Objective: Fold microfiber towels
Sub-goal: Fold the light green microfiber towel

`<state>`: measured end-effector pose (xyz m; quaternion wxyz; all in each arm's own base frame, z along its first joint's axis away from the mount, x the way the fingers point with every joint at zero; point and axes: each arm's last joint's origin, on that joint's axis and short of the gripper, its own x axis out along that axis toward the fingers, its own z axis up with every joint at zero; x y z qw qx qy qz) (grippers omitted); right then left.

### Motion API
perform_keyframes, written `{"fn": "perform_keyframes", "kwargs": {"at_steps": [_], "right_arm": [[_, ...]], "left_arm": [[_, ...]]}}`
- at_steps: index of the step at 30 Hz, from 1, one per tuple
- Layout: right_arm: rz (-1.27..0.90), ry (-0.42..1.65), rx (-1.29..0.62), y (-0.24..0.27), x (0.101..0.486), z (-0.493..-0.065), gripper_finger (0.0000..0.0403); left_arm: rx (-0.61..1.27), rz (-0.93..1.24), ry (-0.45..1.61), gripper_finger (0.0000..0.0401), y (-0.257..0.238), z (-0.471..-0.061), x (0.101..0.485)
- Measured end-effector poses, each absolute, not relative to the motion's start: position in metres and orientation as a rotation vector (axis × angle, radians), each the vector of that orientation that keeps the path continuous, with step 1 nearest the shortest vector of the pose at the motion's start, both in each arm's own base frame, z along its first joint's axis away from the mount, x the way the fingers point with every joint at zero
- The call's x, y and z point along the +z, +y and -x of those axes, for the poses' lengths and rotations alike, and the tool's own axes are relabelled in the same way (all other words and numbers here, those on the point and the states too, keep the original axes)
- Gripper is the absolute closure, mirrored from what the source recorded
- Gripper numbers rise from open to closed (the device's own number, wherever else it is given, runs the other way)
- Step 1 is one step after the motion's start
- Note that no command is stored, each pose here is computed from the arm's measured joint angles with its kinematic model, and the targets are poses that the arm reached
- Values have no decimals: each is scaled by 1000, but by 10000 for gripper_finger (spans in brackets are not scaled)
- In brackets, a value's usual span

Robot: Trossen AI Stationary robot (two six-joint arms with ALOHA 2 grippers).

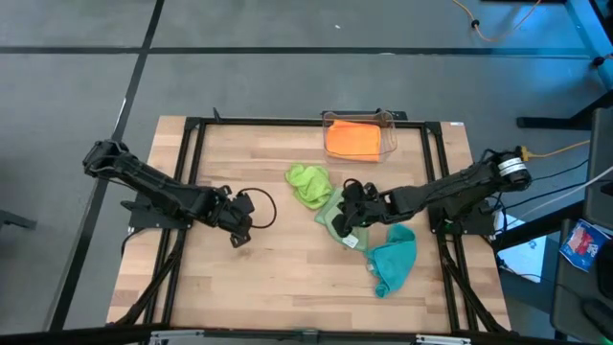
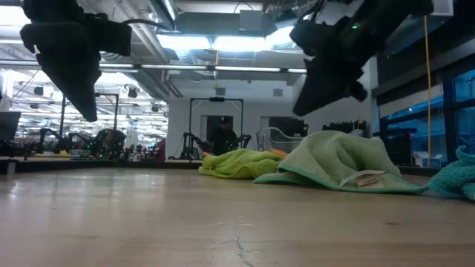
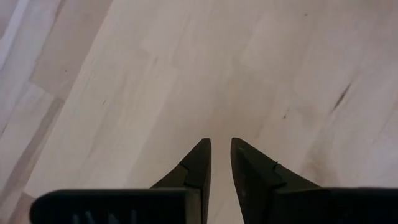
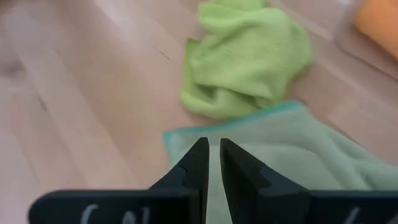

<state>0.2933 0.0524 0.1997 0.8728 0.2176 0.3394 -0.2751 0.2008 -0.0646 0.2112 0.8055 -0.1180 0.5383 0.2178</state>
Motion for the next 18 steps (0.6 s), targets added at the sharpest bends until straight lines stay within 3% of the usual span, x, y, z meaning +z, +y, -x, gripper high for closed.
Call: {"fn": "perform_keyframes", "kwargs": {"at_steps": [18], "right_arm": [[-323,590,-447,59,178,-328,358]], "left_arm": [[434,228,1152,346,-72,-199,211]]}}
